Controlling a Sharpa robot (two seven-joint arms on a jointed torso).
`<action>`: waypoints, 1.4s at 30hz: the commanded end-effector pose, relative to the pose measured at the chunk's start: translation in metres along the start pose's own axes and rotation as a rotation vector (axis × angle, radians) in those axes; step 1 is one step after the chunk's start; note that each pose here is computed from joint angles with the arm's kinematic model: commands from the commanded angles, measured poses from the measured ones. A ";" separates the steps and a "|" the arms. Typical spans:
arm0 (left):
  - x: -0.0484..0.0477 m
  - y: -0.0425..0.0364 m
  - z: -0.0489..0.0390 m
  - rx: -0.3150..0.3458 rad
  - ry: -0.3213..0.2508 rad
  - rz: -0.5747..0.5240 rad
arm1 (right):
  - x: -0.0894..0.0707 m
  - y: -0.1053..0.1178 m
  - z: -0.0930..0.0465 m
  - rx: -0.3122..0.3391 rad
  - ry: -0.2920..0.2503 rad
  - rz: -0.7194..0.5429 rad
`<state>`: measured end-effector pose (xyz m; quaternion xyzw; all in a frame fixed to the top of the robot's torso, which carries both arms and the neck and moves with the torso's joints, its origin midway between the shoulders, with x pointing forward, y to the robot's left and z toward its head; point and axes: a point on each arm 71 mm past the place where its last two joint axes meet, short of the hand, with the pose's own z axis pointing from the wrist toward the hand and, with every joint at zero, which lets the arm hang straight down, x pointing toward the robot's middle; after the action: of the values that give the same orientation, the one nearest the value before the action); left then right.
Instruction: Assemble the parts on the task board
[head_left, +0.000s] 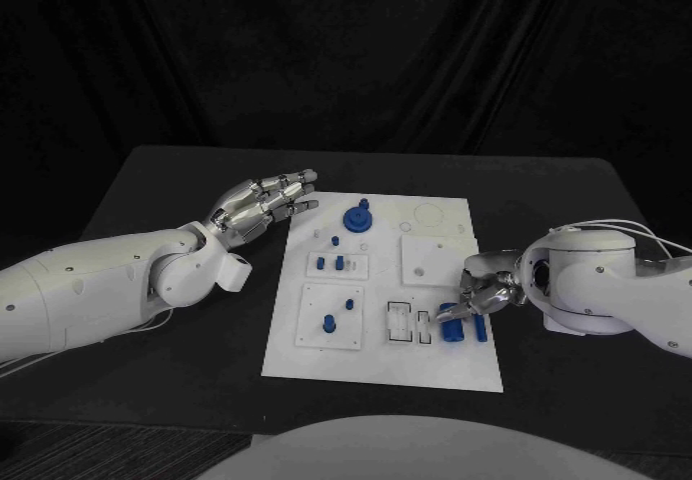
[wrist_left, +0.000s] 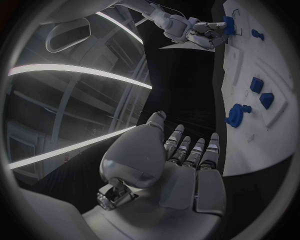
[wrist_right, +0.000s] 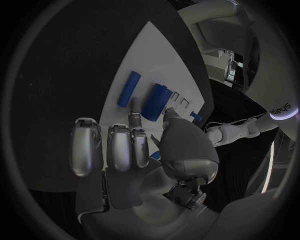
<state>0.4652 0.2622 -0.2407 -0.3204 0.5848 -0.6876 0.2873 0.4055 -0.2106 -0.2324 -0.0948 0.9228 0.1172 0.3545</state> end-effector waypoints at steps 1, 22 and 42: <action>0.0016 0.0002 0.0002 0.008 0.010 -0.016 | 0.002 0.000 0.002 0.030 0.007 -0.035; 0.0015 0.0015 -0.0011 0.005 0.011 -0.020 | 0.001 0.008 0.000 -0.025 -0.056 0.037; 0.0008 0.0016 -0.0019 0.003 0.008 -0.018 | -0.008 0.011 -0.012 -0.075 0.077 0.527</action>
<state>0.4637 0.2640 -0.2431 -0.3230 0.5871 -0.6859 0.2840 0.4040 -0.2036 -0.2144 0.0454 0.9212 0.2078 0.3259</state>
